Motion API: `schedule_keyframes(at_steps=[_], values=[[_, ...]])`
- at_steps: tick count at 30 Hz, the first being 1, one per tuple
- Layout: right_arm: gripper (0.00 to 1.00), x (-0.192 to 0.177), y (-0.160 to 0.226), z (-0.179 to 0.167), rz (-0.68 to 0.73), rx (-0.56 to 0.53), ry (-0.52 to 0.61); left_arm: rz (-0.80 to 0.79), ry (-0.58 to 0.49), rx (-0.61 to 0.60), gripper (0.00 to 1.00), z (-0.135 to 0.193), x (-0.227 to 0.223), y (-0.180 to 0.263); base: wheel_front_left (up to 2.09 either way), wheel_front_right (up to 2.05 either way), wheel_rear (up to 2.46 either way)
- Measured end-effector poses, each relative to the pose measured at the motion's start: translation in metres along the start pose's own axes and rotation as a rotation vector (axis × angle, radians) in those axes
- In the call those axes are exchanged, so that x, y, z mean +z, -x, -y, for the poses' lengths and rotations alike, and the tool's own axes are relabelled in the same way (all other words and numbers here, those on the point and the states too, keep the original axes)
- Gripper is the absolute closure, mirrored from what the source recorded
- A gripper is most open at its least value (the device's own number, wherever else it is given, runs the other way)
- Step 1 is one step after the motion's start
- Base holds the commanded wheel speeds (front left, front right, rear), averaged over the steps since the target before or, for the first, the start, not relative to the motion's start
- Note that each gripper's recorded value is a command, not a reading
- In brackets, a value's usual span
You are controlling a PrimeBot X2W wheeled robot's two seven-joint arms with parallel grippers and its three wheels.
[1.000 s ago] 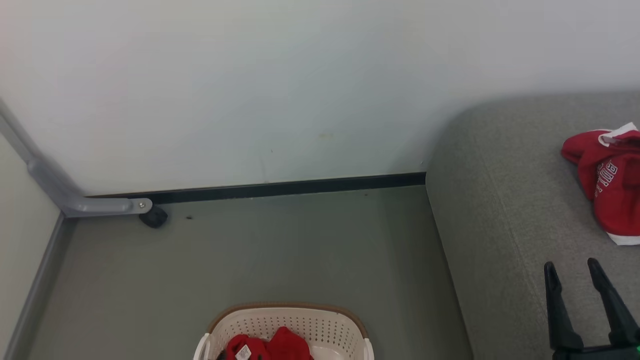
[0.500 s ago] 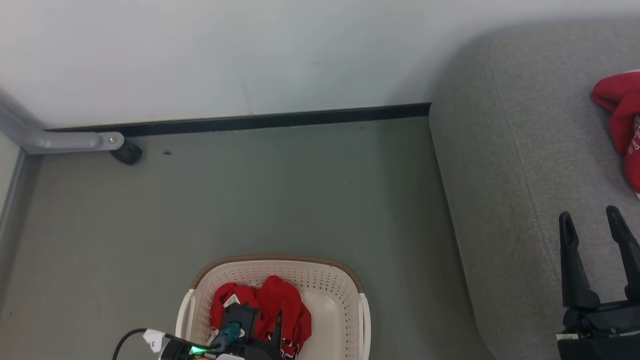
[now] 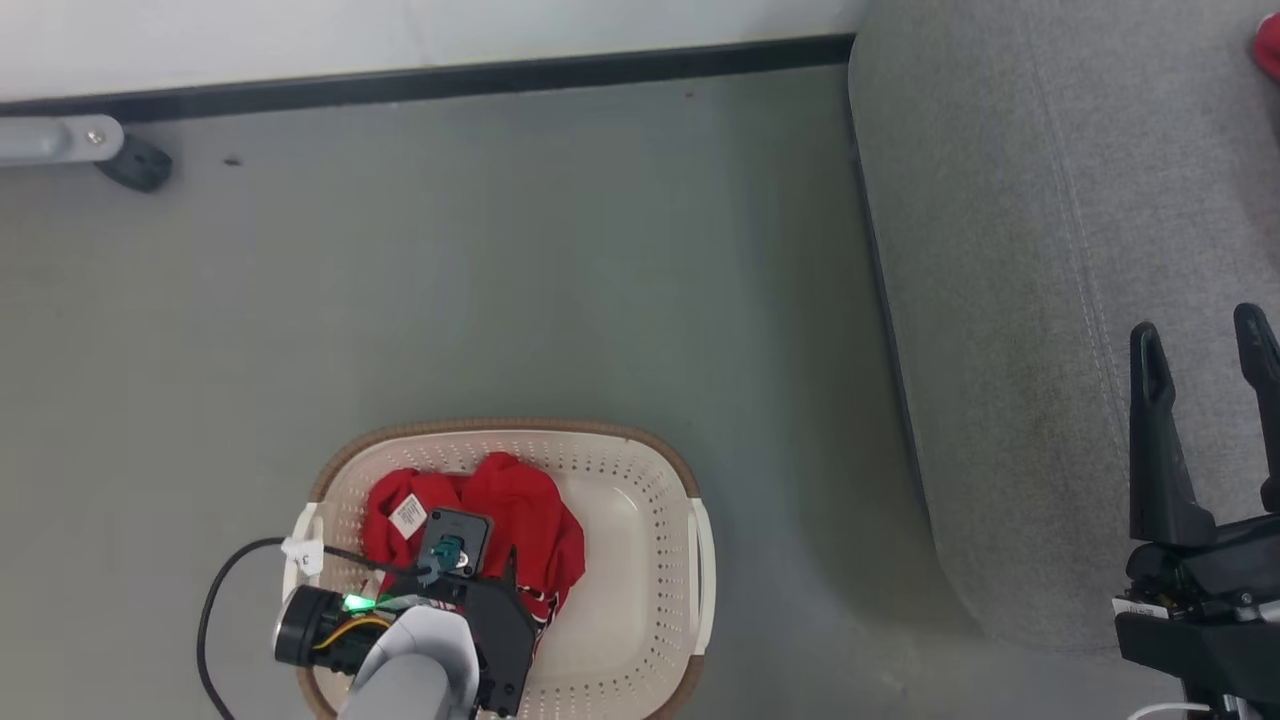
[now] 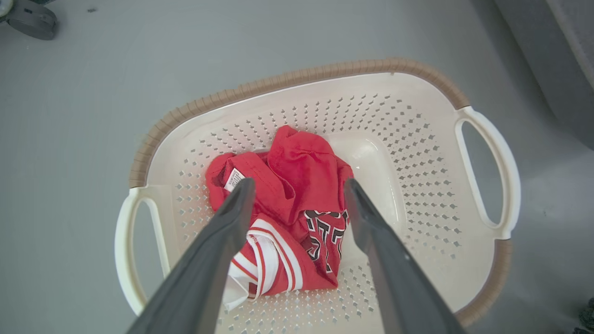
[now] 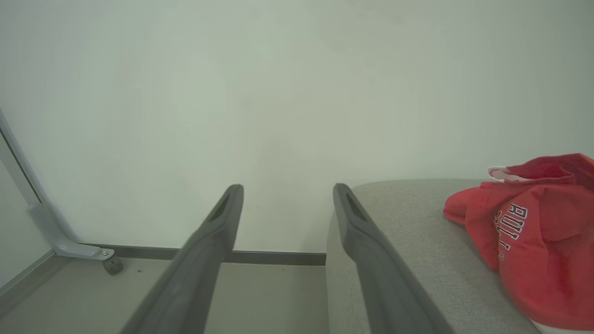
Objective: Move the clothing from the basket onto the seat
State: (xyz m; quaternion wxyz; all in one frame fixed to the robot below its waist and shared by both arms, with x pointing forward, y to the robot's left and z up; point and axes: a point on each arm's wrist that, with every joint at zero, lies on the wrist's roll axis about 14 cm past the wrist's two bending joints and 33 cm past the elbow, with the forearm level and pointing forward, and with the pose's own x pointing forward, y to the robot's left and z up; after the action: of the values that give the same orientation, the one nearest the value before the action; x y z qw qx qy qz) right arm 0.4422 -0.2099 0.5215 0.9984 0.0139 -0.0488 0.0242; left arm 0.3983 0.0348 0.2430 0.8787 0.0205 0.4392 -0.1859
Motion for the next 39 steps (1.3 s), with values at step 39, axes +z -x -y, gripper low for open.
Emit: schedule_keyframes(at_steps=[39], values=[[0.0, -0.118, -0.042, 0.047, -0.137, -0.116, 0.059, -0.563, 0.128, -0.026, 0.0, -0.006, -0.141, -0.145, 0.0, 0.0, 0.0]])
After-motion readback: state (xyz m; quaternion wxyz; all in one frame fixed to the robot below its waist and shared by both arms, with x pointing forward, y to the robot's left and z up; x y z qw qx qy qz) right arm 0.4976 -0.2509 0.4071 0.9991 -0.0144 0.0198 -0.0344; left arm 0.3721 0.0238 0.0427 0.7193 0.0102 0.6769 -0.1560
